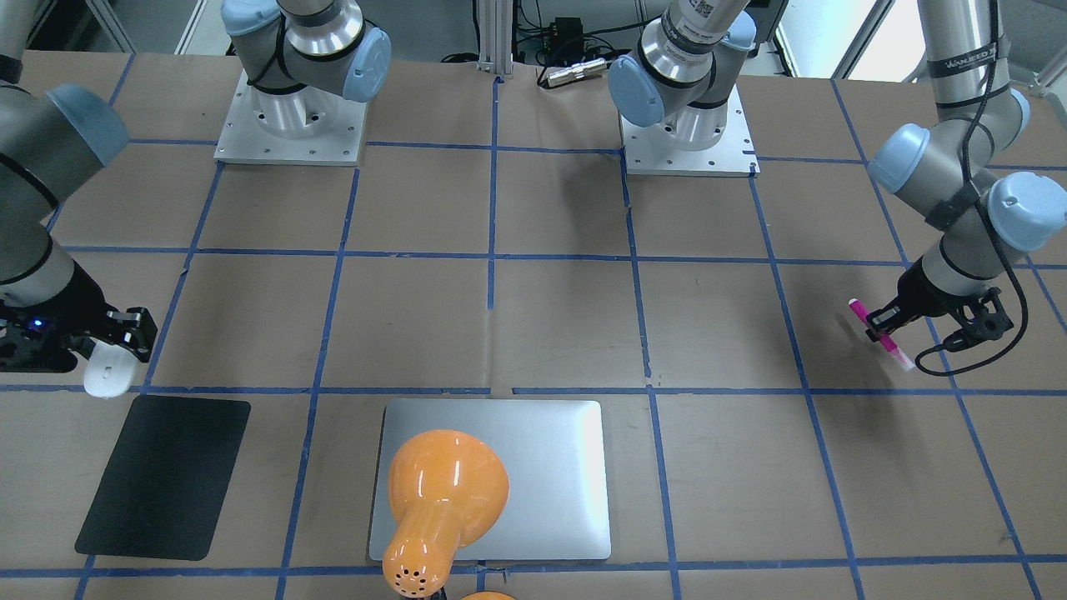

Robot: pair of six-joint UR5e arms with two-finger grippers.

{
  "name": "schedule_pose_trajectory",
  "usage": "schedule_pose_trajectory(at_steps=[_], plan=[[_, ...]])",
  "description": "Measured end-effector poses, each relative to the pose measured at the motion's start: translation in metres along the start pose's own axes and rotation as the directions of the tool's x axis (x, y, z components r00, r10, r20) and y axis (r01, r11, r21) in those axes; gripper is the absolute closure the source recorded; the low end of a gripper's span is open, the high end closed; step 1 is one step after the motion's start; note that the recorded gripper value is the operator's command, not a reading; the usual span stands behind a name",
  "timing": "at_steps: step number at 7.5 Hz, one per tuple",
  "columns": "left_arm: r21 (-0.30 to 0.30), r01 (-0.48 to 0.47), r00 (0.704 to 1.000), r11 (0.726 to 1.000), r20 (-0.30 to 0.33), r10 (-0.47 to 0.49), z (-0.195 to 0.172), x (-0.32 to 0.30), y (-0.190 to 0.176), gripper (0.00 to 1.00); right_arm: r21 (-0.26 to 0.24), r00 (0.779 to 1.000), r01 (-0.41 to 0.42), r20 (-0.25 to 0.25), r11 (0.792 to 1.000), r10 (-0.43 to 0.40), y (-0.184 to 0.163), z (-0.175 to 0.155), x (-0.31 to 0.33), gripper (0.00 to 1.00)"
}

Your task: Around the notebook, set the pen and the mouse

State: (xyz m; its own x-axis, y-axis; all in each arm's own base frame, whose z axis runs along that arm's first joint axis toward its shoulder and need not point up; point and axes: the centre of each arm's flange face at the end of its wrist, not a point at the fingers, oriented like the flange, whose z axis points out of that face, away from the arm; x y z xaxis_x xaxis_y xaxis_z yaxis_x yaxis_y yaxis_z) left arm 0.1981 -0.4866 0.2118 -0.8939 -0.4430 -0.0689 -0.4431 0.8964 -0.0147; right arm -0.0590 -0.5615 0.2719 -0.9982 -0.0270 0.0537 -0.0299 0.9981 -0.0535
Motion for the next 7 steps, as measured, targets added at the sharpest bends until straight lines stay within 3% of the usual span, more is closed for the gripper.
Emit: schedule_pose_trajectory(at_steps=[2,4,7], plan=[[0.001,0.207,0.978,0.978,-0.027,-0.207,-0.019,0.056,0.005,1.00,0.017,1.000,0.021,0.006,1.000,-0.021,-0.064,0.011,-0.051,0.90],[-0.017,0.391,0.918,0.920,-0.071,-0.391,-0.037,0.135,0.029,1.00,-0.010,0.999,0.033,0.011,0.999,-0.033,-0.109,0.030,-0.054,0.89],[-0.069,0.628,0.768,0.775,-0.106,-0.631,-0.058,0.281,0.108,1.00,-0.049,0.999,0.041,0.010,0.998,-0.040,-0.119,0.052,-0.051,0.82]])
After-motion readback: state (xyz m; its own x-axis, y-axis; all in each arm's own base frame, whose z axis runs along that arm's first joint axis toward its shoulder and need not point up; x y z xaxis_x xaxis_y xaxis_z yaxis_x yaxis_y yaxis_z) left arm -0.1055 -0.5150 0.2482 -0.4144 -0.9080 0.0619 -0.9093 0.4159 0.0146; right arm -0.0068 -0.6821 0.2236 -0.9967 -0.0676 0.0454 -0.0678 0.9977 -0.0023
